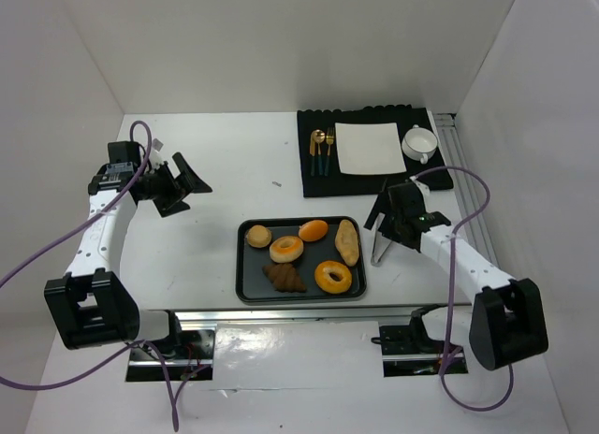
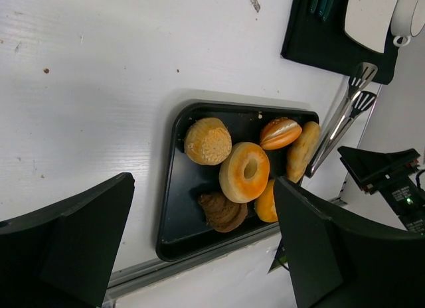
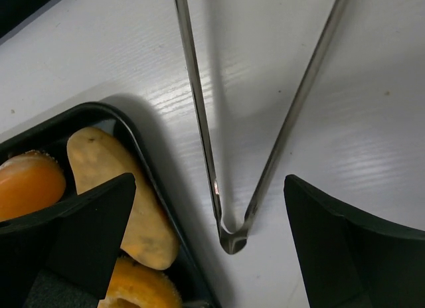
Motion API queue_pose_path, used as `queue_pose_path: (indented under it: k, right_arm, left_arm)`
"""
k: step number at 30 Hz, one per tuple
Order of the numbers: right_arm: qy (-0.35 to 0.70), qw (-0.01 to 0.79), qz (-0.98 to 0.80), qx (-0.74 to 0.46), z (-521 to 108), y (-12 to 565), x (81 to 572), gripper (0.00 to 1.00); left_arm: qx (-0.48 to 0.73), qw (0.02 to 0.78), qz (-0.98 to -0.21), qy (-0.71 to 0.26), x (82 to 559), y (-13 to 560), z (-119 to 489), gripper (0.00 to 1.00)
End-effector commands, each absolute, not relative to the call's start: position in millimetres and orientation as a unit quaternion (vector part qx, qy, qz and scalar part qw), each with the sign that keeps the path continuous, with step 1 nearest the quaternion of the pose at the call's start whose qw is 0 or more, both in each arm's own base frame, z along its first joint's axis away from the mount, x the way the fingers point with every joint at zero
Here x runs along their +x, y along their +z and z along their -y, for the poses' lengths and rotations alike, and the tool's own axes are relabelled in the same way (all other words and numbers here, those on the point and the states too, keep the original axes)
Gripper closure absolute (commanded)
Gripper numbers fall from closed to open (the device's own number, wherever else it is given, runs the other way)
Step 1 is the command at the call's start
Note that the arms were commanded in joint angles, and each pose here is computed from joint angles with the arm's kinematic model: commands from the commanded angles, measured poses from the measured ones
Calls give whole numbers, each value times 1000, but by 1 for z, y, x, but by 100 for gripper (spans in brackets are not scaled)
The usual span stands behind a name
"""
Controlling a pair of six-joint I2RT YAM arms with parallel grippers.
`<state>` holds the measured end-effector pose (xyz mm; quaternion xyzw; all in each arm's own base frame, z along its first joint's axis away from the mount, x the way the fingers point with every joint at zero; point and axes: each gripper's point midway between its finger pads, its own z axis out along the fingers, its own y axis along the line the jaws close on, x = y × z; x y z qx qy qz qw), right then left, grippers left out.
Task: Place the bread
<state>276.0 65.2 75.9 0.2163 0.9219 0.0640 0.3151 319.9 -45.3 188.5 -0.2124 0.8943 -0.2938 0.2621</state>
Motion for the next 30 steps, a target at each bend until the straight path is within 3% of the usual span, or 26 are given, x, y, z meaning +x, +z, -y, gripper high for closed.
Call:
queue_pose_path:
  k: [1,15,20,26,27,30]
  right_arm:
    - [68,337,-915,210,-75,72,295,0]
    - [1,323,-915,240,-56,39,302,0]
    - [-9,341,-906,250,-43,25,313,5]
    - [-32,338,-907,249,-37,10,318,23]
    - [-35,339,-905,255,-36,10,319,34]
    - [-34,355,-899,253,-36,27,327,52]
  left_arm:
    - [-198,283,-889,-302,326,202,46,0]
    - [-193,277,-892,-300,325,196,45,0]
    - [-191,282,-891,-300,326,199,45,0]
    - [-192,278,-889,-309,326,201,48,0]
    - [-192,278,-889,-309,326,201,48,0]
    - [-192,278,-889,-309,326,201,48,0]
